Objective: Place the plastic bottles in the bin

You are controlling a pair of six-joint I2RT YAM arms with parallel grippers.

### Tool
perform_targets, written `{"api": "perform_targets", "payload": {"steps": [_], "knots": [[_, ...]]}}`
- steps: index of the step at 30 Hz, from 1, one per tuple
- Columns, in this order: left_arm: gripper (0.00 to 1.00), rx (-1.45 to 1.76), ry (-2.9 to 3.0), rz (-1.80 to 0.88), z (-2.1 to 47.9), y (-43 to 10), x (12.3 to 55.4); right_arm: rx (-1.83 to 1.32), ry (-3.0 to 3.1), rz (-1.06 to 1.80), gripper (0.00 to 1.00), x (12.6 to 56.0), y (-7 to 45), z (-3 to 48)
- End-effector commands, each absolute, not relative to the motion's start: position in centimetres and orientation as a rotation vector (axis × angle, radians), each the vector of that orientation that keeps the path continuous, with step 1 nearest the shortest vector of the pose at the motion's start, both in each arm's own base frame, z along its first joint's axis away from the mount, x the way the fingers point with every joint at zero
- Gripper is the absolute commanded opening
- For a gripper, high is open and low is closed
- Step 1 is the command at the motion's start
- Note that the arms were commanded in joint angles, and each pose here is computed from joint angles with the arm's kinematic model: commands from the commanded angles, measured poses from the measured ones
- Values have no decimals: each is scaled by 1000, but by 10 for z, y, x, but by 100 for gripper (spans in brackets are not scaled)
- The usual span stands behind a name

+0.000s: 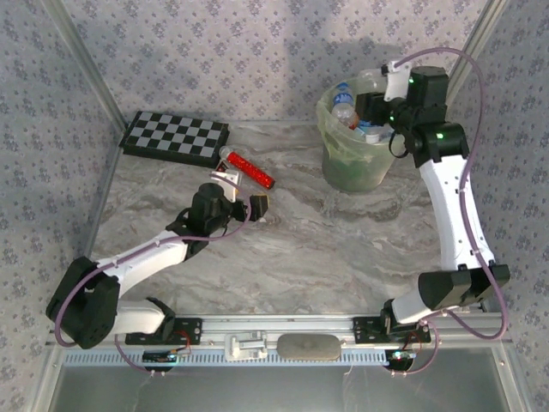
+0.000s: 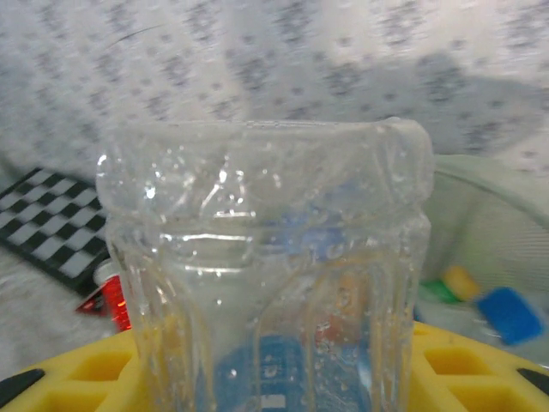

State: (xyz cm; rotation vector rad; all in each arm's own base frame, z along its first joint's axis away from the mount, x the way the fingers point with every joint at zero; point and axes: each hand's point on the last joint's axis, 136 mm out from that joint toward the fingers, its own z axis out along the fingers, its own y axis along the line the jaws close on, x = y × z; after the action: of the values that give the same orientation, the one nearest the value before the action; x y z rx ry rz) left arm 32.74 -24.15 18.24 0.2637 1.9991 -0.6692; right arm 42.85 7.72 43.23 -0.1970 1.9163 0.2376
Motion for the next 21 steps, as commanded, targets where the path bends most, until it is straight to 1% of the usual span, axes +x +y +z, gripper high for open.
{"api": "perform_targets", "payload": {"steps": [1,4,11,19,21], "knots": [[100,295,1968,-681,196,-249,330,-53,1840,127,51,439,37,447],[100,295,1976,-681,194,-250,330,5,1842,135,50,454,18,446],[100,285,1996,-664,191,-248,329,57,1910,185,52,491,17,418],[100,280,2022,-632,184,-244,329,53,1973,502,51,520,62,388],[100,277,2024,-632,184,-244,329,60,1995,540,51,524,70,379]]}}
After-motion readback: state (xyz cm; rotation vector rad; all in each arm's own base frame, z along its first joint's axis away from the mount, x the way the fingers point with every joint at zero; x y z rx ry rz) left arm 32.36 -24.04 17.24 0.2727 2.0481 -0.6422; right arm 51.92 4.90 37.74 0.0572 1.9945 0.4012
